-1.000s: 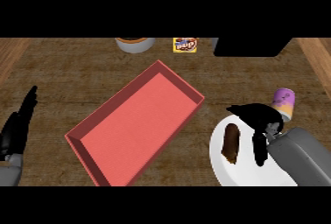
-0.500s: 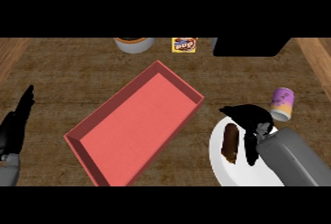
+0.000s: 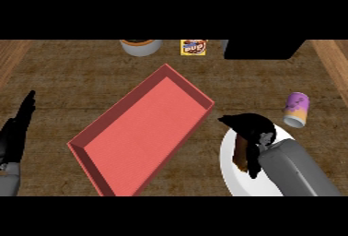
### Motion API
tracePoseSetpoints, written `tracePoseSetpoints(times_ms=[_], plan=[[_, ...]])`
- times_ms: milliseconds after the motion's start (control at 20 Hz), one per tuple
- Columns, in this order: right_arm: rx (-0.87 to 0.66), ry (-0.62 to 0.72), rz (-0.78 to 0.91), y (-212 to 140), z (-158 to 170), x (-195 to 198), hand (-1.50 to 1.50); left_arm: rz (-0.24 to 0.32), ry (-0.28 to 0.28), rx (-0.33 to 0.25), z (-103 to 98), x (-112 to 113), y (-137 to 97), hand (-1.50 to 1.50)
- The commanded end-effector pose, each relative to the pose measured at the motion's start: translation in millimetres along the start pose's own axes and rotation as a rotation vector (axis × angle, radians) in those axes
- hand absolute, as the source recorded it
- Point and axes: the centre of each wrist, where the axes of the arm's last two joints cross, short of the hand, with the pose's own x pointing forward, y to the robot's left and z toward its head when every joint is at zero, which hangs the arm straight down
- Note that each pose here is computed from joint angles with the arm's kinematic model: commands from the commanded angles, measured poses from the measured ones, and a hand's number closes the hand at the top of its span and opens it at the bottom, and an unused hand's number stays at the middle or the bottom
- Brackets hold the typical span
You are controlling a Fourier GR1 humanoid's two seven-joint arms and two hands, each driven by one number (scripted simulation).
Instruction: Pick the sweet potato from the plate and place it in the cardboard box
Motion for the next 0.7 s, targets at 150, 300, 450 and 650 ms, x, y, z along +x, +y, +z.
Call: tracePoseSetpoints(times_ms=[150, 300, 450, 650], plan=[[0.066, 0.068, 0.068, -4, -11, 19, -1.5, -0.005, -0.006, 0.001, 2, 1, -5, 0.0], [0.078, 0.128, 0.07, 28, -12, 25, -1.5, 0.019, 0.008, -0.008, 14, -8, -8, 0.0], [0.089, 0.161, 0.063, 20, -17, 7, -1.5, 0.011, 0.018, -0.02, 10, -3, -22, 0.0], [0.035, 0.176, 0.051, 38, -48, -3, 1.5, 0.009, 0.0, -0.018, -13, -4, -14, 0.0]])
